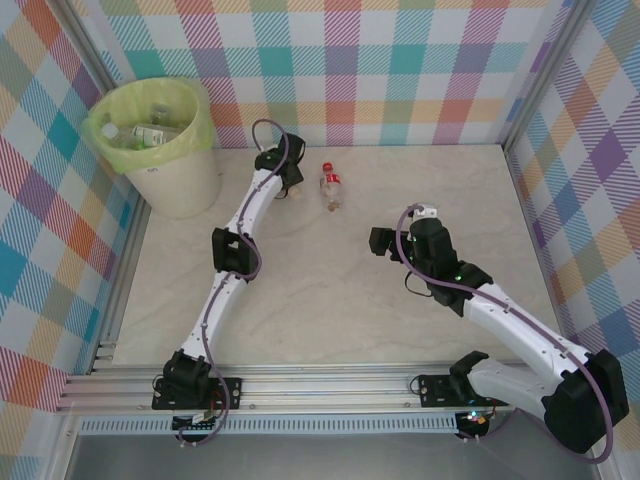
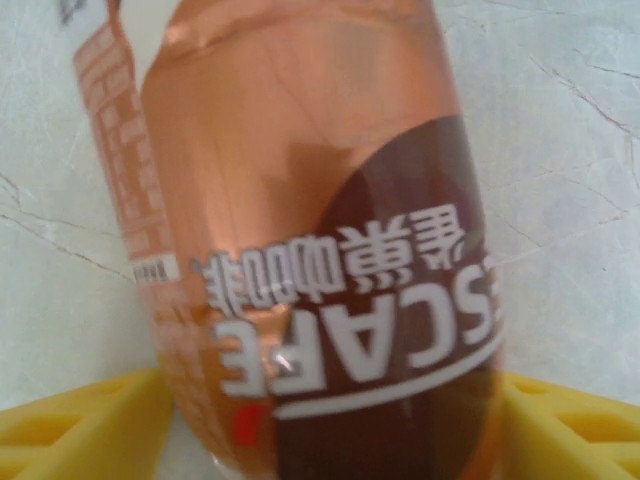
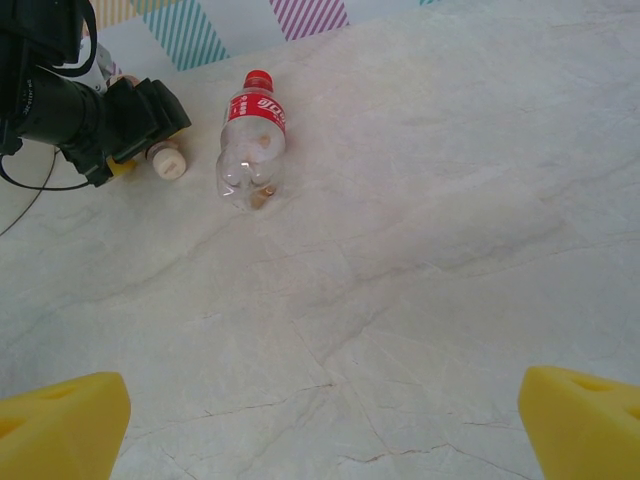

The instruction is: Put the plastic bottles in the bin

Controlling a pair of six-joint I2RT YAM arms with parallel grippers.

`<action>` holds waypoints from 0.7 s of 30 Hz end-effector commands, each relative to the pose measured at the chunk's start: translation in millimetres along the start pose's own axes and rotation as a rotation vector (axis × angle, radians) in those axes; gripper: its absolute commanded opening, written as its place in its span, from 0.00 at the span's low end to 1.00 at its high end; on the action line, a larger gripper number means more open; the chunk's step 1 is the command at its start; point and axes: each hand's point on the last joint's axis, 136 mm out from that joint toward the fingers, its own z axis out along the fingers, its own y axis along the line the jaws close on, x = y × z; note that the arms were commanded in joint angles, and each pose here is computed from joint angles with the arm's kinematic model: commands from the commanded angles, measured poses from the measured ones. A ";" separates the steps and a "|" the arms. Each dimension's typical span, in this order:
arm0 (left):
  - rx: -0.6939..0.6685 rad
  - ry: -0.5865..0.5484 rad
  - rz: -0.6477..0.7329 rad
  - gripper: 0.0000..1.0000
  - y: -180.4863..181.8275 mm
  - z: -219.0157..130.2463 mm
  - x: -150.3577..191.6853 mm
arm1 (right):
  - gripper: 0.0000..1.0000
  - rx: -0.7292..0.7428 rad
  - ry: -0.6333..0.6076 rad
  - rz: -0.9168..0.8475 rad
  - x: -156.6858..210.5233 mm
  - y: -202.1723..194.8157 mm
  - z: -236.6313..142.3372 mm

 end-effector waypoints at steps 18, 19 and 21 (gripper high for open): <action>0.161 0.012 0.228 0.39 -29.0 -79.5 -20.1 | 1.00 -0.006 0.001 -0.019 -3.3 3.5 6.8; 0.167 0.011 0.237 0.38 -30.2 -86.0 -21.5 | 1.00 -0.008 -0.002 -0.020 -4.0 3.8 6.3; 0.181 0.003 0.265 0.36 -32.9 -100.2 -24.7 | 1.00 -0.009 -0.004 -0.018 -3.9 3.5 5.8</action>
